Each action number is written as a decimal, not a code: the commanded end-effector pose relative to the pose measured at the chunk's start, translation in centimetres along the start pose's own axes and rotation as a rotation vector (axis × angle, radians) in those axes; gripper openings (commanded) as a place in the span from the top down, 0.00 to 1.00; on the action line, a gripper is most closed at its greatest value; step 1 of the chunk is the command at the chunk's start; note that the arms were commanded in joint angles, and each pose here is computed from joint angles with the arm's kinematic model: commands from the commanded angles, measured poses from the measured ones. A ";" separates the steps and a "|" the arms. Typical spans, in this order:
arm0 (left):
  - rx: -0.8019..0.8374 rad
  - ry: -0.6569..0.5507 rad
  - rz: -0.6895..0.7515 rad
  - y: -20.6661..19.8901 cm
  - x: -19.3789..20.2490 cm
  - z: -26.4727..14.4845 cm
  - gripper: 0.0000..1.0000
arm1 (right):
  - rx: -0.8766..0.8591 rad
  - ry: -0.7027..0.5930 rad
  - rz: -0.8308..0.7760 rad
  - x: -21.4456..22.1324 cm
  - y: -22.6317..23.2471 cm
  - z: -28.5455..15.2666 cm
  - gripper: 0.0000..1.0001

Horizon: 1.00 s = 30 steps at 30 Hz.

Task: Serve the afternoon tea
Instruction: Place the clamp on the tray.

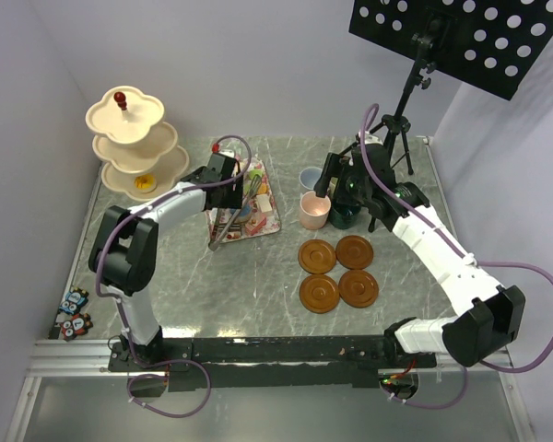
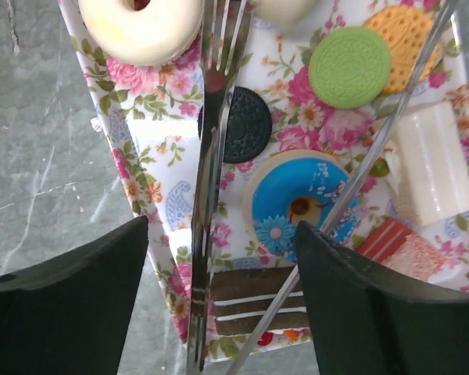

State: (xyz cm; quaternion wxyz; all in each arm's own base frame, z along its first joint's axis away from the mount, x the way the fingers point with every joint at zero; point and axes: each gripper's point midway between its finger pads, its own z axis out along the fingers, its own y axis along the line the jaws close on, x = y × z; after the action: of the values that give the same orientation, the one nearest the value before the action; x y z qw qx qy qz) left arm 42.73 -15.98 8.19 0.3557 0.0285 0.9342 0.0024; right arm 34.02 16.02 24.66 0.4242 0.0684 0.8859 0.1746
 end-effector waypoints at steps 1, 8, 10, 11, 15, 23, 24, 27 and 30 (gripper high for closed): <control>0.058 -0.091 -0.047 -0.9 -2.4 -1.7 0.15 | -0.033 -0.055 -0.013 -1.3 0.3 -1.5 0.07; 0.244 -0.110 -0.116 -2.0 -1.4 -3.5 0.00 | -0.047 -0.049 -0.022 -1.2 0.5 -1.3 0.07; 0.306 -0.102 -0.120 -2.0 -0.8 -3.6 0.00 | -0.050 -0.045 -0.025 -1.2 0.6 -1.3 0.06; 0.336 -0.097 -0.105 -2.2 -0.6 -3.6 0.00 | -0.056 -0.046 -0.028 -1.2 0.7 -1.4 0.06; 0.385 -0.051 -0.046 -2.6 0.6 -2.8 0.00 | -0.058 -0.036 -0.031 -1.1 0.7 -1.1 0.07; 0.334 0.026 0.011 -1.6 1.5 0.2 0.00 | -0.054 -0.038 -0.027 -1.3 0.6 -1.2 0.06; 0.322 0.032 0.017 -1.5 1.5 0.4 0.00 | -0.053 -0.035 -0.028 -1.2 0.6 -1.1 0.06; 0.298 0.035 0.030 -1.1 1.6 0.8 0.03 | -0.051 -0.036 -0.021 -1.2 0.5 -1.0 0.06; 0.282 0.038 0.033 -0.8 1.7 1.0 0.09 | -0.051 -0.036 -0.018 -1.2 0.4 -1.0 0.06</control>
State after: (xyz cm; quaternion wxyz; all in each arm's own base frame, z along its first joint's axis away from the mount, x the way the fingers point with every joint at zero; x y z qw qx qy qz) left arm 40.64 -16.99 4.84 0.3067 0.0832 0.9384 -0.1355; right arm 33.56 16.05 24.90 0.4233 0.0531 0.8851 0.1859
